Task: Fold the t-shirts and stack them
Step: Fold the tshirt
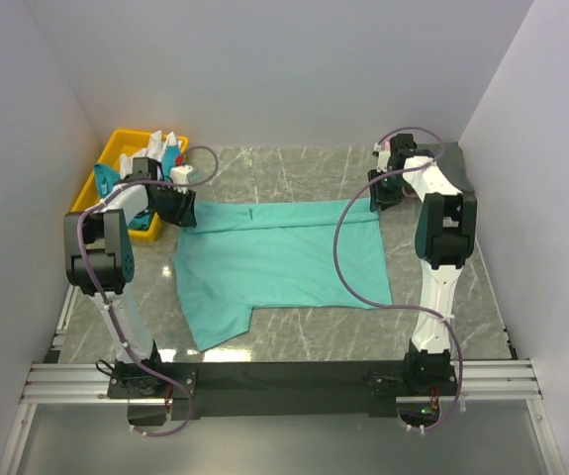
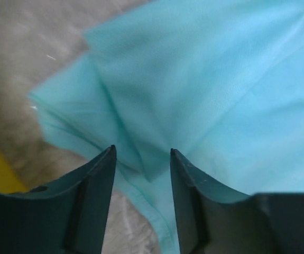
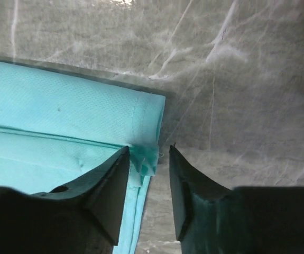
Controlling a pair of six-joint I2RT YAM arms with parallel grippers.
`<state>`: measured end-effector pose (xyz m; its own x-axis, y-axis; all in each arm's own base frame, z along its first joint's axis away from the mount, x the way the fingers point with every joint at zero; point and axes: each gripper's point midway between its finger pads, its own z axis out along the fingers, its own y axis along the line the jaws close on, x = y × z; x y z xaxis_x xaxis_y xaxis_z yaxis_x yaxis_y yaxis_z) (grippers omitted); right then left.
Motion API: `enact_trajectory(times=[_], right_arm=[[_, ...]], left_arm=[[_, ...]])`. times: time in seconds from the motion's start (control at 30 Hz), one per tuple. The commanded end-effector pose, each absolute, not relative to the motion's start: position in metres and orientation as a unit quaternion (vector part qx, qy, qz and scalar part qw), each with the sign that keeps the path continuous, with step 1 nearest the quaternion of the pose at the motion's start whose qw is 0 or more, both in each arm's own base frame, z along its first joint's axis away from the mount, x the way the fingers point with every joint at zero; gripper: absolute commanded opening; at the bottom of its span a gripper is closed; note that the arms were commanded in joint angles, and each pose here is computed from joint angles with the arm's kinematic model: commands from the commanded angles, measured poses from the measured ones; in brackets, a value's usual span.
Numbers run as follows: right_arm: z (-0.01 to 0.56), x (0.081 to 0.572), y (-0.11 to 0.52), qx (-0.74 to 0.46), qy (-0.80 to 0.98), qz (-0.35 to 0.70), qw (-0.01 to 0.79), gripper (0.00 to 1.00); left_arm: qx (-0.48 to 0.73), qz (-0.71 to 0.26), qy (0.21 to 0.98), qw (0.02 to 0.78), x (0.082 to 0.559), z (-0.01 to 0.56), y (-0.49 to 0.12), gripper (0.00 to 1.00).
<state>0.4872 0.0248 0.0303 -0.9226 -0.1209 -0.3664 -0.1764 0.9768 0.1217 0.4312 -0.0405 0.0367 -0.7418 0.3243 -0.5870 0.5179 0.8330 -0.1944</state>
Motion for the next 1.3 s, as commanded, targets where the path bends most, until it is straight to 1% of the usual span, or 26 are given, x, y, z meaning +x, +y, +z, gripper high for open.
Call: enact_trajectory(times=[0.0,0.07,0.1,0.13,0.17,0.37,0.63,0.73,0.83,0.97,1.0,1.03,1.17,1.23,1.27], right_arm=[[0.102,0.506,0.029,-0.085,0.958,0.083,0.261,0.46],[0.119,0.512,0.033,-0.086,0.952,0.094,0.278,0.49],[0.122,0.514,0.048,-0.095,0.95,0.101,0.28,0.49],[0.125,0.519,0.05,-0.096,0.948,0.104,0.286,0.49],[0.125,0.52,0.052,-0.097,0.948,0.105,0.285,0.49],[0.104,0.531,0.066,-0.102,0.952,0.108,0.268,0.35],[0.072,0.526,0.078,-0.106,0.959,0.113,0.239,0.33],[0.065,0.523,0.08,-0.106,0.96,0.115,0.232,0.33],[0.063,0.522,0.081,-0.105,0.961,0.115,0.23,0.33],[0.066,0.524,0.081,-0.103,0.96,0.114,0.233,0.33],[0.067,0.526,0.081,-0.103,0.96,0.114,0.236,0.33],[0.068,0.527,0.08,-0.102,0.96,0.112,0.236,0.32],[0.072,0.528,0.08,-0.102,0.959,0.112,0.241,0.32],[0.071,0.528,0.081,-0.103,0.959,0.113,0.24,0.32],[0.072,0.528,0.081,-0.103,0.959,0.112,0.24,0.32]], left_arm=[[0.253,-0.163,0.881,0.365,0.463,0.113,-0.037,0.52],[0.251,-0.159,0.876,0.38,0.48,0.123,-0.036,0.53],[0.239,-0.157,0.877,0.386,0.488,0.124,-0.035,0.54],[0.234,-0.161,0.881,0.379,0.493,0.115,-0.036,0.55],[0.232,-0.16,0.877,0.388,0.504,0.122,-0.035,0.55],[0.214,-0.17,0.882,0.383,0.531,0.102,-0.043,0.57],[0.225,-0.177,0.889,0.357,0.533,0.069,-0.063,0.59],[0.227,-0.176,0.892,0.349,0.532,0.063,-0.065,0.57],[0.224,-0.172,0.893,0.351,0.531,0.059,-0.065,0.54],[0.221,-0.173,0.897,0.342,0.532,0.054,-0.065,0.45],[0.22,-0.174,0.898,0.339,0.531,0.053,-0.064,0.44],[0.22,-0.174,0.898,0.338,0.532,0.053,-0.065,0.44],[0.219,-0.174,0.901,0.331,0.53,0.048,-0.065,0.5],[0.219,-0.175,0.903,0.326,0.528,0.045,-0.065,0.49],[0.219,-0.177,0.903,0.325,0.527,0.045,-0.066,0.47]])
